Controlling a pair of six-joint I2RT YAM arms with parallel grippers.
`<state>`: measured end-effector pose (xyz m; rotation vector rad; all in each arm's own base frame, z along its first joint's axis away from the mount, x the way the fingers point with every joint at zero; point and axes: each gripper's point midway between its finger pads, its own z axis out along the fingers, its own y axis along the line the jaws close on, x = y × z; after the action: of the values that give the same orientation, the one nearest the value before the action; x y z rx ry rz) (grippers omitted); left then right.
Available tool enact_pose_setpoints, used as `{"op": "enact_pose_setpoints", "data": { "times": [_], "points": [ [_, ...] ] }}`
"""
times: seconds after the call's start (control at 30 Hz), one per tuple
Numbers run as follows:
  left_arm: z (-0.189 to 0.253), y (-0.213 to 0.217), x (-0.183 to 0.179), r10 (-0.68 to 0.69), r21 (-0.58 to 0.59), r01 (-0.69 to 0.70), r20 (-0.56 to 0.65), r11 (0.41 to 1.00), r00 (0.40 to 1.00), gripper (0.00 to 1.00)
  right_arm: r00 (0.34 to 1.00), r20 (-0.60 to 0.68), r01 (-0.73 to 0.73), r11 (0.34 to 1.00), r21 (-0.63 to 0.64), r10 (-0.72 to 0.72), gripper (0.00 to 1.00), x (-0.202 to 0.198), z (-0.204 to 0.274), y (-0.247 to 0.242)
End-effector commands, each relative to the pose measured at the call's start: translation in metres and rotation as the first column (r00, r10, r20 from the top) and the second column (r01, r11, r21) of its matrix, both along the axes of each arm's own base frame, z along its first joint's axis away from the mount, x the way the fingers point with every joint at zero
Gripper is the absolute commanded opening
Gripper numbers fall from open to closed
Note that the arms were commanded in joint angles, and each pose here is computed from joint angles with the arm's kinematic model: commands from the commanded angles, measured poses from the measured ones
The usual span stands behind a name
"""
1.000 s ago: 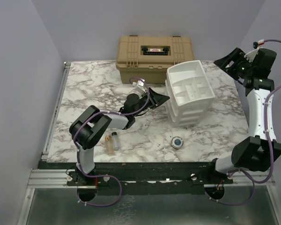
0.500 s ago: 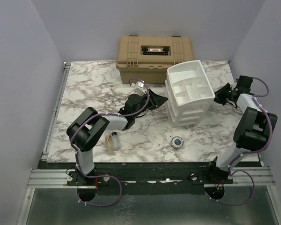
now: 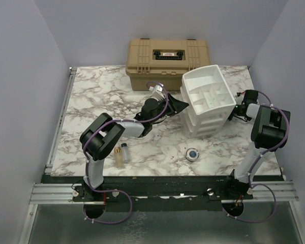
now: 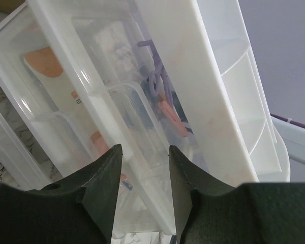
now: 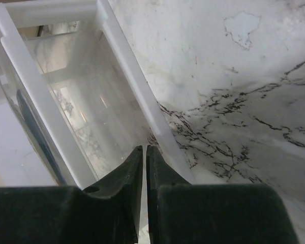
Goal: Organize the makeup
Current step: Open the drawer in the storage box.
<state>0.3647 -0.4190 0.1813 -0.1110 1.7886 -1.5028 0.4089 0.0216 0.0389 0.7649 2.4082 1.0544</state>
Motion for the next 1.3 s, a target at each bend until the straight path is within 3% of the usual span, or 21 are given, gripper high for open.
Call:
{"op": "enact_pose_setpoints", "data": {
  "times": [0.0, 0.1, 0.23, 0.53, 0.63, 0.7, 0.8, 0.97, 1.17, 1.27],
  "points": [
    [-0.005, -0.016, -0.015, -0.07, 0.009, 0.07, -0.003, 0.998, 0.998, 0.44, 0.991, 0.055, -0.125, 0.986, 0.113, 0.12, 0.15, -0.011, 0.005, 0.032],
    [-0.008, -0.013, -0.017, -0.07, 0.015, 0.07, -0.009, 0.997, 0.997, 0.44, 0.991, 0.052, -0.124, 0.988, 0.088, 0.119, 0.15, -0.015, 0.004, 0.03],
    [-0.011, -0.007, -0.022, -0.063, 0.043, 0.063, -0.008, 0.997, 0.998, 0.44, 0.999, 0.027, -0.032, 0.998, -0.051, 0.034, 0.21, -0.008, 0.004, 0.009],
    [-0.01, 0.036, -0.017, 0.059, 0.257, -0.074, 0.064, 0.963, 0.996, 0.6, 0.997, 0.068, 0.037, 0.982, -0.186, -0.024, 0.32, 0.006, 0.033, -0.019],
    [-0.025, 0.041, -0.01, 0.084, 0.353, -0.094, 0.042, 0.931, 0.996, 0.61, 0.994, 0.097, 0.071, 0.974, -0.215, -0.051, 0.4, 0.006, 0.043, -0.024],
    [-0.038, 0.039, -0.005, 0.09, 0.398, -0.088, 0.014, 0.913, 0.996, 0.61, 0.988, 0.138, 0.103, 0.966, -0.239, -0.071, 0.43, 0.009, 0.058, -0.029],
    [-0.06, 0.036, 0.0, 0.114, 0.449, -0.087, -0.034, 0.89, 0.993, 0.62, 0.977, 0.185, 0.159, 0.939, -0.304, -0.106, 0.56, 0.012, 0.083, -0.042],
    [-0.081, 0.03, 0.006, 0.14, 0.484, -0.091, -0.067, 0.87, 0.988, 0.66, 0.95, 0.26, 0.273, 0.87, -0.41, -0.175, 0.61, 0.013, 0.129, -0.07],
    [-0.104, 0.03, 0.012, 0.183, 0.55, -0.102, -0.094, 0.829, 0.979, 0.66, 0.935, 0.338, 0.24, 0.895, -0.377, -0.108, 0.64, 0.011, 0.182, -0.06],
    [-0.11, 0.029, 0.013, 0.191, 0.577, -0.102, -0.095, 0.81, 0.977, 0.66, 0.895, 0.439, 0.251, 0.9, -0.357, -0.076, 0.69, 0.007, 0.221, -0.052]
  ]
}}
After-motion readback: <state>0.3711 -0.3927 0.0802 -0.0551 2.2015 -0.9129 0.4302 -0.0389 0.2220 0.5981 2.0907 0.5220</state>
